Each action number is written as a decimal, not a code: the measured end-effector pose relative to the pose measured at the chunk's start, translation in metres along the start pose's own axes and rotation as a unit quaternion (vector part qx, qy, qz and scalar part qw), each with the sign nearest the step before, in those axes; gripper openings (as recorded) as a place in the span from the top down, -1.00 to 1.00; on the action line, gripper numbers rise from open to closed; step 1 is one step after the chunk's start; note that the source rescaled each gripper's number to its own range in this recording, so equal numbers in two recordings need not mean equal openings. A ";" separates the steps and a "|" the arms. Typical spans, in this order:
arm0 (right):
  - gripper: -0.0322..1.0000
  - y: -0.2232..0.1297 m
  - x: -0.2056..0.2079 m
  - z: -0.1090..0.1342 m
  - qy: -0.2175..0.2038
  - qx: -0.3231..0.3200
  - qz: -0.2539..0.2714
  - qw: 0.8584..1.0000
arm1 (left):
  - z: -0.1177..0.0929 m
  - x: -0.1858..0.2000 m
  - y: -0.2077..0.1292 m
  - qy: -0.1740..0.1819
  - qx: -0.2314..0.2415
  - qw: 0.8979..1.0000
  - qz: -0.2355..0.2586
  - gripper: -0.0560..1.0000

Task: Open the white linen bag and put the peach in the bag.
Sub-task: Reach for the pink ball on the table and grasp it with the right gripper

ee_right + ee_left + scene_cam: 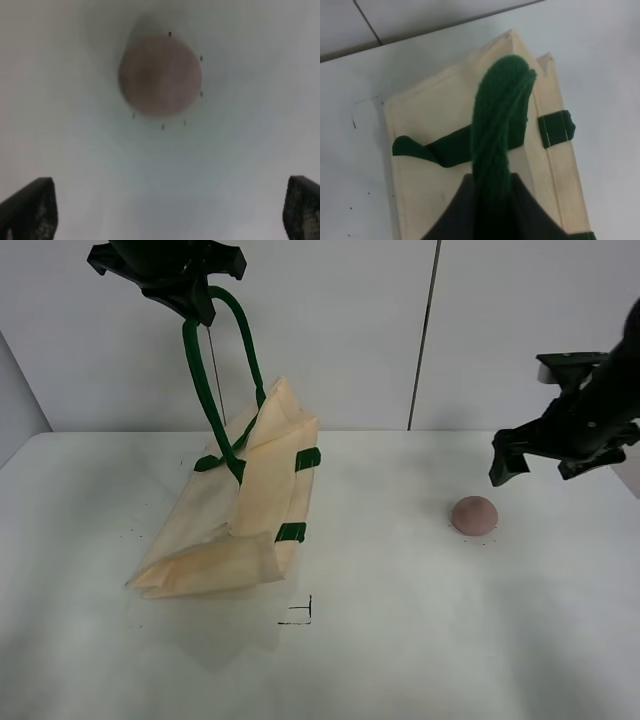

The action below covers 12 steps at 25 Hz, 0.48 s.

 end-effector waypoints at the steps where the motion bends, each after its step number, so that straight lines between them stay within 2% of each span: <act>1: -1.00 0.005 -0.013 -0.001 0.003 0.001 0.014 1.000 | 0.000 0.000 0.000 0.000 0.000 1.000 0.000 0.89; 5: -1.00 0.021 -0.051 0.002 0.012 0.017 0.039 0.999 | 0.000 0.000 0.000 0.000 0.000 1.000 0.000 0.89; 12: -1.00 0.012 -0.109 0.004 0.019 0.019 0.069 0.997 | 0.000 0.000 0.000 0.000 0.000 1.000 0.000 0.89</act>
Point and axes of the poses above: a point on each arm's last joint axis where the gripper is mounted, x pointing back along that axis away from the gripper, z along the wrist's bending axis when the last joint is at zero, y = z × x, the point moved 7 cm from there along -x, pointing out along that axis toward the gripper, and after that the axes turned 11 degrees about x, right-handed, at the moved point
